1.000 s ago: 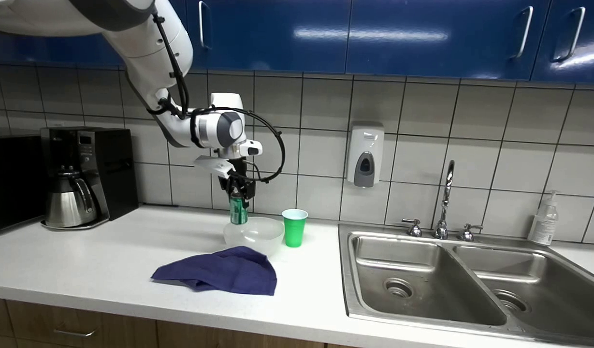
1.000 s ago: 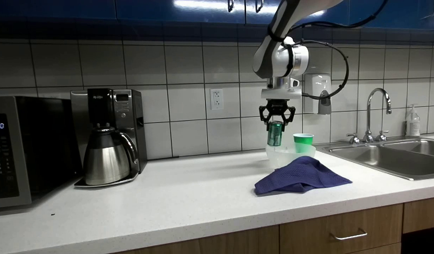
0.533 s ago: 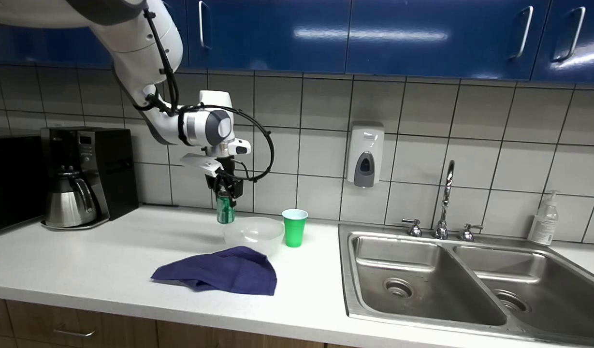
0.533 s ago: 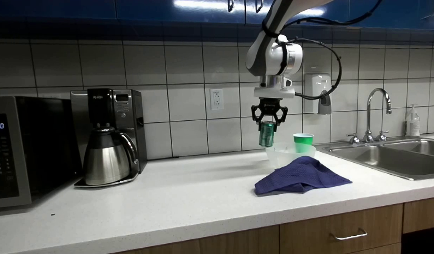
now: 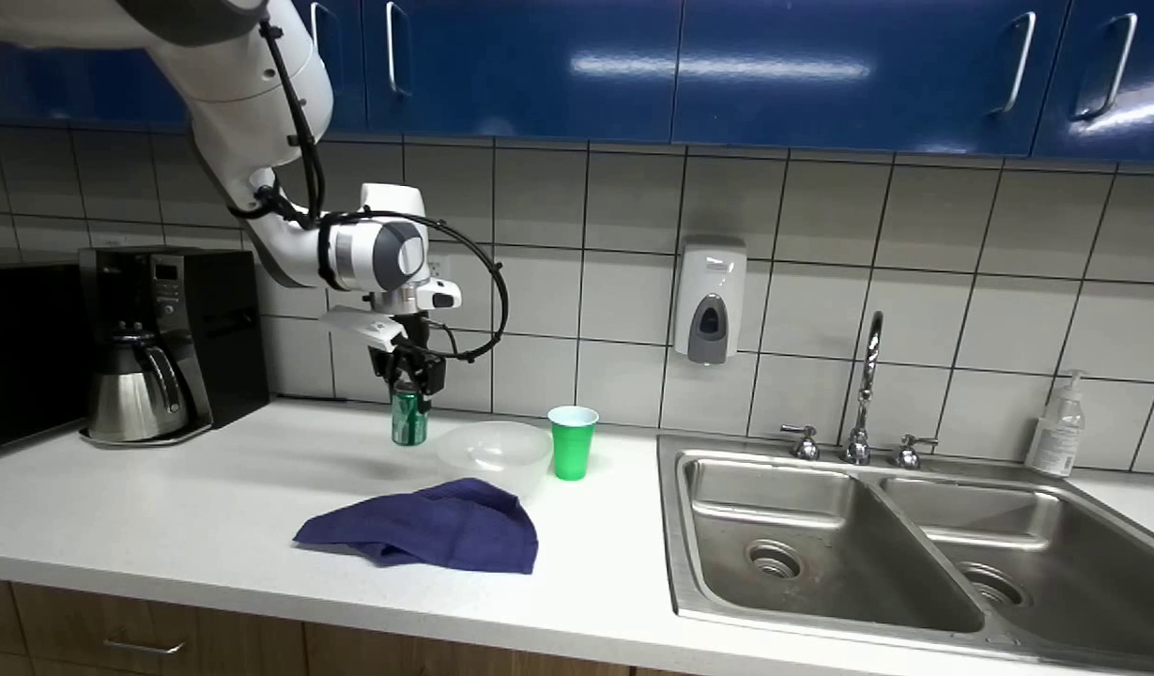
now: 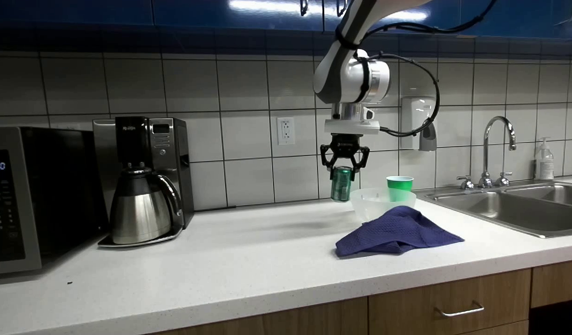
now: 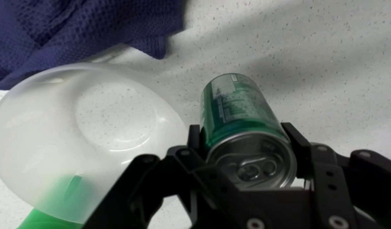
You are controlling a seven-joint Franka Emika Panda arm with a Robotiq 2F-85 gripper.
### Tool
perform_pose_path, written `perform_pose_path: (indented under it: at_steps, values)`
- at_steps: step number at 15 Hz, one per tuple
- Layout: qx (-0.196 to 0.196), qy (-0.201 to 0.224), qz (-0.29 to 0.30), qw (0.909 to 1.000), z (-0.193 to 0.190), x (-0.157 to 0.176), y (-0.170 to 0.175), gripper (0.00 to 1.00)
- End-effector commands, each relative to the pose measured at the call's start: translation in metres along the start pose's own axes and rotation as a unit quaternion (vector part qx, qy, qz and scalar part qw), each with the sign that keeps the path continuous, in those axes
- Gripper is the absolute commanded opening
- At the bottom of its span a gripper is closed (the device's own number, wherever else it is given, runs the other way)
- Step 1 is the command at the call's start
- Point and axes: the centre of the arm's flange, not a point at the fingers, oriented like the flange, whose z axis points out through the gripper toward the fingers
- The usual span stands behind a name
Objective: Remove the can from the bowl
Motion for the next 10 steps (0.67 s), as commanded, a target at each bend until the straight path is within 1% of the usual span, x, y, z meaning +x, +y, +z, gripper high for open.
perform_pose_path:
  at_steps: [1, 6, 10]
  values:
    - [0.003, -0.007, -0.024, 0.9997, -0.003, -0.024, -0.009, 0.38]
    - [-0.018, -0.021, -0.048, 0.9985, 0.030, -0.046, -0.024, 0.38]
    - [-0.032, -0.011, -0.082, 0.9961, 0.045, -0.056, -0.032, 0.38]
